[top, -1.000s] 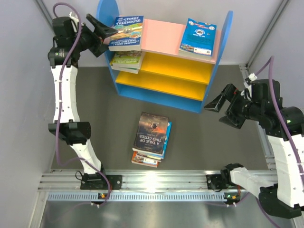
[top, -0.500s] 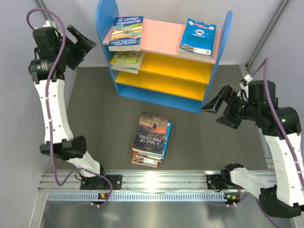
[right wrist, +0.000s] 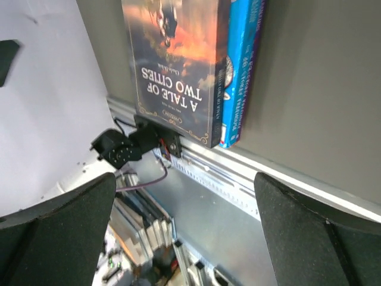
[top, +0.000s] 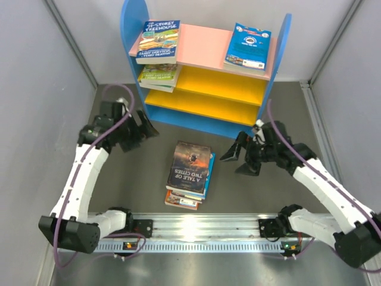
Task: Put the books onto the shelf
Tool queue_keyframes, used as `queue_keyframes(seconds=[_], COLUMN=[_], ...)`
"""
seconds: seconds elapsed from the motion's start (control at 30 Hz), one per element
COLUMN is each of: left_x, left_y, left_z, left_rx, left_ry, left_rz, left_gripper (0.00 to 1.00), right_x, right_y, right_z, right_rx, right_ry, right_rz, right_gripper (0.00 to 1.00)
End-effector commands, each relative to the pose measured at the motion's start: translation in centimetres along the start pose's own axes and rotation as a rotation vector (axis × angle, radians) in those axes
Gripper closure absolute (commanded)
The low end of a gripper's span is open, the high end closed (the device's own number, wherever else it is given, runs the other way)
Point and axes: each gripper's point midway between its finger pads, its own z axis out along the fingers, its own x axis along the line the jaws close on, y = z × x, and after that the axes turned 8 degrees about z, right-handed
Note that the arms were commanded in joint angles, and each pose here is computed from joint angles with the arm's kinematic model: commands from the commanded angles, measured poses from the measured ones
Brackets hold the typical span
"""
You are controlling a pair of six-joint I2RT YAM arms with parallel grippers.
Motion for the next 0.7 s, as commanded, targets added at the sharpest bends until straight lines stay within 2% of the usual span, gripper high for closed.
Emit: queue_keyframes(seconds=[0.0, 0.07, 0.27, 0.5, 0.67], left_x=[-2.0, -2.2, -3.5, -2.9, -2.9], left_y=[-3.1, -5.7, -9.5, -13.5, -15.7], left_z=[1.8, 2.8, 4.8, 8.2, 9.5], left_rx=[0.042, 0.099, 0.180, 0.317, 0.372], left_ry=[-0.126, -0.173, -0.288, -0.285, -0.306], left_rz=[0.002, 0.008, 0.038, 0.030, 0.026], left_gripper=[0.01, 0.01, 0.01, 0.01, 0.01], right_x=[4.4, 3.8, 2.8, 1.7, 0.5], right_y=[0.3, -0.4, -0.9, -1.0, -0.8], right_z=[2.8, 4.9, 8.7, 10.7, 11.4], right_rx=[-0.010, 0.030, 0.060, 0.051, 0.042], right_ry=[0.163, 0.119, 0.062, 0.020, -0.016], right_rz=[-0.049, -0.052, -0.068, -0.068, -0.049], right_gripper=[0.02, 0.04, 0.13, 0.18, 0.19])
